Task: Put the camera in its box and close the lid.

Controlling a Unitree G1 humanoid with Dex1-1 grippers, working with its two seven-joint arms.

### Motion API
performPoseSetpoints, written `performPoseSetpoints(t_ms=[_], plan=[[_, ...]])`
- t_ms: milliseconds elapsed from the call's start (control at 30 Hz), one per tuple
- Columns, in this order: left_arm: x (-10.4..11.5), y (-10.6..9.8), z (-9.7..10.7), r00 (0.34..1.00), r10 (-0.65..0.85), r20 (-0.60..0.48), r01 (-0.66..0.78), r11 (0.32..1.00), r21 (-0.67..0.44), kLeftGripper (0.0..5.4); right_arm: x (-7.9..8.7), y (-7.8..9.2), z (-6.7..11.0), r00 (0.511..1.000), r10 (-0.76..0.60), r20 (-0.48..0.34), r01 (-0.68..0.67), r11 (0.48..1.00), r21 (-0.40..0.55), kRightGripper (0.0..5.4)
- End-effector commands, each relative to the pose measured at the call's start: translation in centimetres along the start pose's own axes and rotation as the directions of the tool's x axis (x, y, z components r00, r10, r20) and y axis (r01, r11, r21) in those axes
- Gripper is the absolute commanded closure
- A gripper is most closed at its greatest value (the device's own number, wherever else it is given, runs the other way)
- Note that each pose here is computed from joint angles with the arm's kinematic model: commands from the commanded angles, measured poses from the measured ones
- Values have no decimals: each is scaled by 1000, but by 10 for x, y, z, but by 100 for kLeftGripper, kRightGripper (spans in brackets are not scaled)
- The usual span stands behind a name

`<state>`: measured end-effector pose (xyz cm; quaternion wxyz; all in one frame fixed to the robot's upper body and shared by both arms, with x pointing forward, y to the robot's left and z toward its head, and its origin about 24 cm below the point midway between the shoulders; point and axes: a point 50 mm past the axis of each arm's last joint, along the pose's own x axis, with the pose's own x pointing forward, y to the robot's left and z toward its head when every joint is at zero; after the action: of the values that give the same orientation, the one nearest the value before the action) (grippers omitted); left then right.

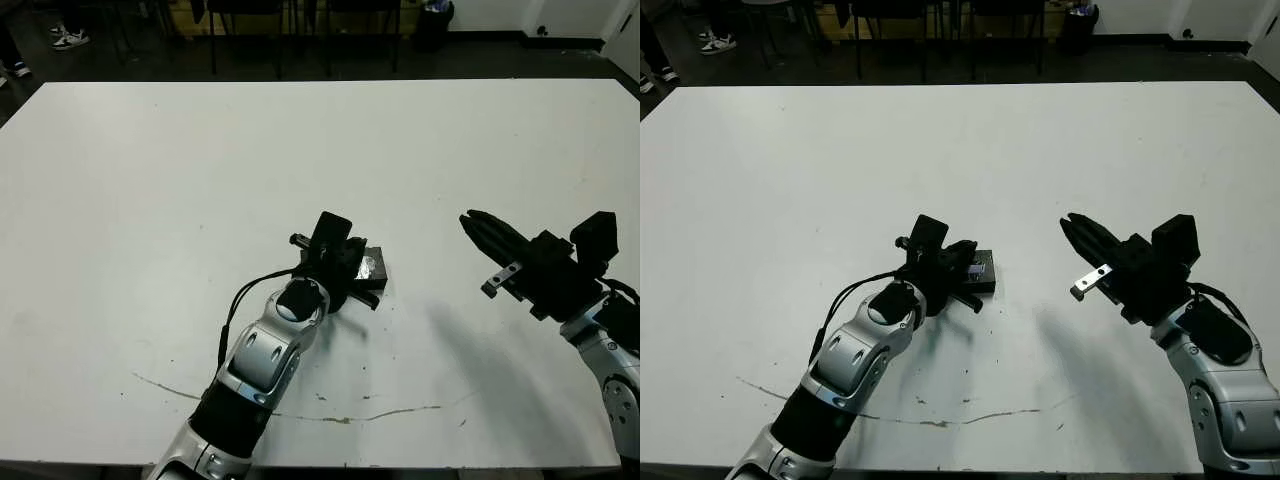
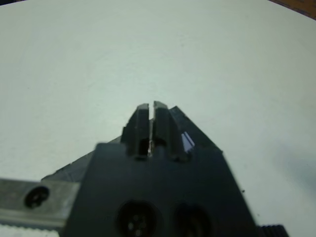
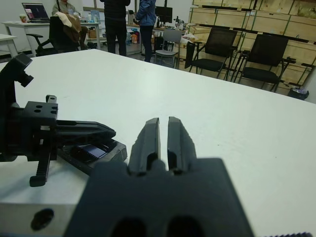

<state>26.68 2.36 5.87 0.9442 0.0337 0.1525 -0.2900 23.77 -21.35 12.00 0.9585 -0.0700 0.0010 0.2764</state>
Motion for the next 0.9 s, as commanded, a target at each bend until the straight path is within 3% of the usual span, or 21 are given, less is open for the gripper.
performPoseSetpoints(t_ms=[33, 133, 333, 433, 667, 800, 900], plan=[[-19, 8, -47, 981, -1, -196, -14, 997, -77, 539, -3, 1, -3, 999, 2, -34, -1, 1000, 10, 540], [-28, 11, -35, 991, -11, -130, -2, 994, -105, 539, -4, 2, -2, 1000, 5, -28, -5, 1000, 9, 540], [-53, 25, -10, 993, 30, 113, -13, 990, -143, 539, -2, 6, 0, 1000, -8, -14, 8, 1000, 23, 540], [-65, 42, -1, 971, 105, 216, -76, 988, -136, 539, 0, 12, 2, 998, -61, -5, 62, 998, 29, 540], [-90, 86, 16, 887, 315, 337, -289, 949, -124, 539, 5, 25, 1, 982, -188, 11, 188, 982, 16, 540], [-108, 106, 22, 790, 313, 527, -426, 898, 106, 539, 9, 31, -2, 966, -256, 31, 256, 967, 21, 540], [-121, 112, 20, 734, 324, 596, -481, 868, 121, 539, 14, 37, -8, 943, -329, 44, 330, 944, -12, 540]])
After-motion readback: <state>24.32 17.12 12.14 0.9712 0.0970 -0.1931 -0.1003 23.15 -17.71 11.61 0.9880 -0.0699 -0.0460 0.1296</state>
